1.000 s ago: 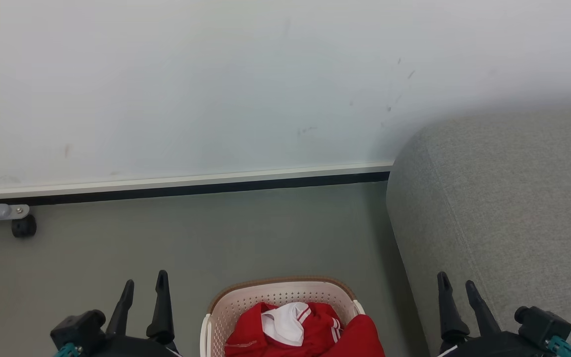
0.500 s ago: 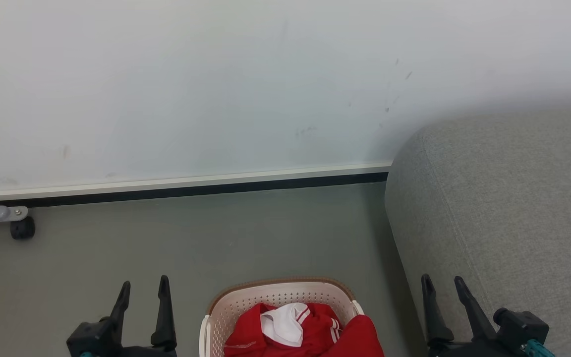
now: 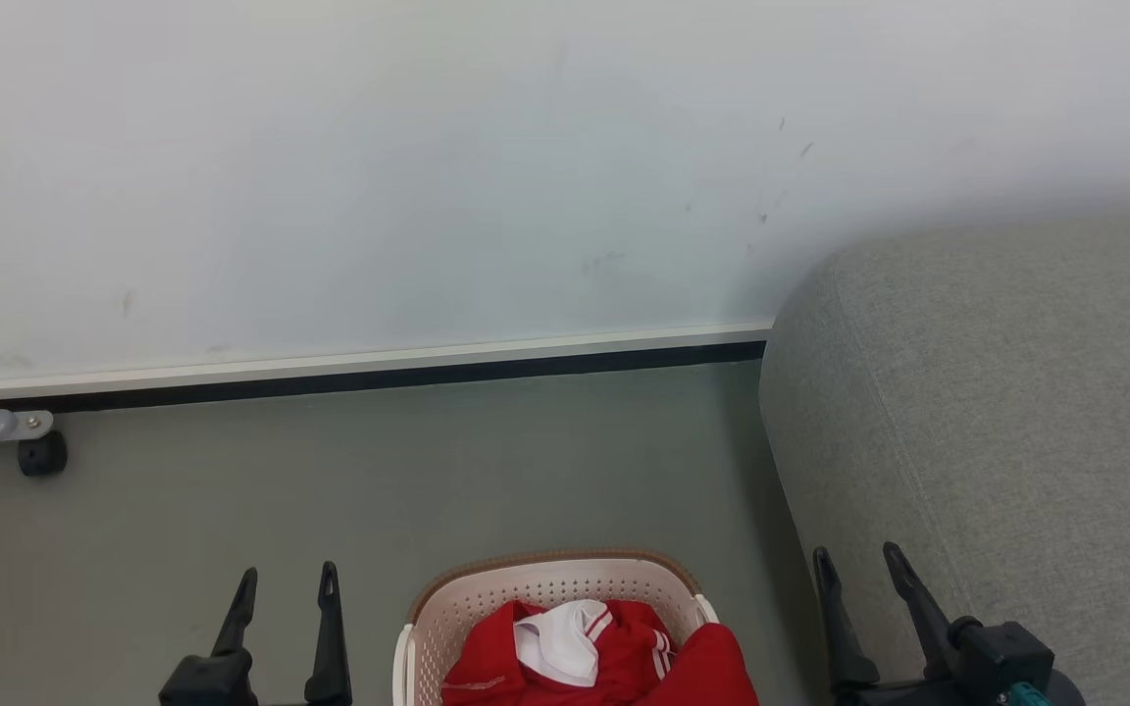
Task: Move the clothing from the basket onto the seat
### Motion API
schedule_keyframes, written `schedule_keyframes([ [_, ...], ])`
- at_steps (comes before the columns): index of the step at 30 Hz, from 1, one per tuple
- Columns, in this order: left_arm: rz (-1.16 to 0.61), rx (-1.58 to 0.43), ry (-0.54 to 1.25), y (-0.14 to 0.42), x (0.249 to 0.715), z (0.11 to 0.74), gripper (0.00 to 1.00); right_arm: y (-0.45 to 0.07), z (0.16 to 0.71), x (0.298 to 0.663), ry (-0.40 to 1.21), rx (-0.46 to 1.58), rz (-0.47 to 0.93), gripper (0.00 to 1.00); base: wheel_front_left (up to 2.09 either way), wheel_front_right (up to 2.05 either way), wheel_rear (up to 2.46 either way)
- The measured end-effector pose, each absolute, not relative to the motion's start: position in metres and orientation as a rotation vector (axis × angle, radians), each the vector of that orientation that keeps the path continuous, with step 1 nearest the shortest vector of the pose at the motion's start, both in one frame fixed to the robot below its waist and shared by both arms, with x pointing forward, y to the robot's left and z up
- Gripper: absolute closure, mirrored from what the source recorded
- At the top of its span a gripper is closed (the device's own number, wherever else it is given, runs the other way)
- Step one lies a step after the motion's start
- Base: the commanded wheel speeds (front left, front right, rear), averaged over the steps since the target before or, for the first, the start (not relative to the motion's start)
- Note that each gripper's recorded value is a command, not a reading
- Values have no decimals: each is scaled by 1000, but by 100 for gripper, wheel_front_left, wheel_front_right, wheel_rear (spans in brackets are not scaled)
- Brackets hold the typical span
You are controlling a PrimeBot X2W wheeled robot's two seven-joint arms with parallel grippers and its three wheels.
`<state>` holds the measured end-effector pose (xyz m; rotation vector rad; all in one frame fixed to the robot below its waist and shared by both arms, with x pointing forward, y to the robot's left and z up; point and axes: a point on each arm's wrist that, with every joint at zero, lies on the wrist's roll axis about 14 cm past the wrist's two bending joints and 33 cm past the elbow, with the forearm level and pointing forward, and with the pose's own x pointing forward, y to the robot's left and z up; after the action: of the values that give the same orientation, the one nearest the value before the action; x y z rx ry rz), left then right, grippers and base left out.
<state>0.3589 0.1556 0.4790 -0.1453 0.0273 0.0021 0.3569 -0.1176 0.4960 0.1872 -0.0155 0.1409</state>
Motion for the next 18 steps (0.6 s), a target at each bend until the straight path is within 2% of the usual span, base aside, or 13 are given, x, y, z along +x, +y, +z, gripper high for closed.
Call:
schedule_keyframes([
  [18, 16, -151, 53, 160, 357, 471, 0, -123, 495, 357, -15, 185, 125, 0, 0, 0, 0],
])
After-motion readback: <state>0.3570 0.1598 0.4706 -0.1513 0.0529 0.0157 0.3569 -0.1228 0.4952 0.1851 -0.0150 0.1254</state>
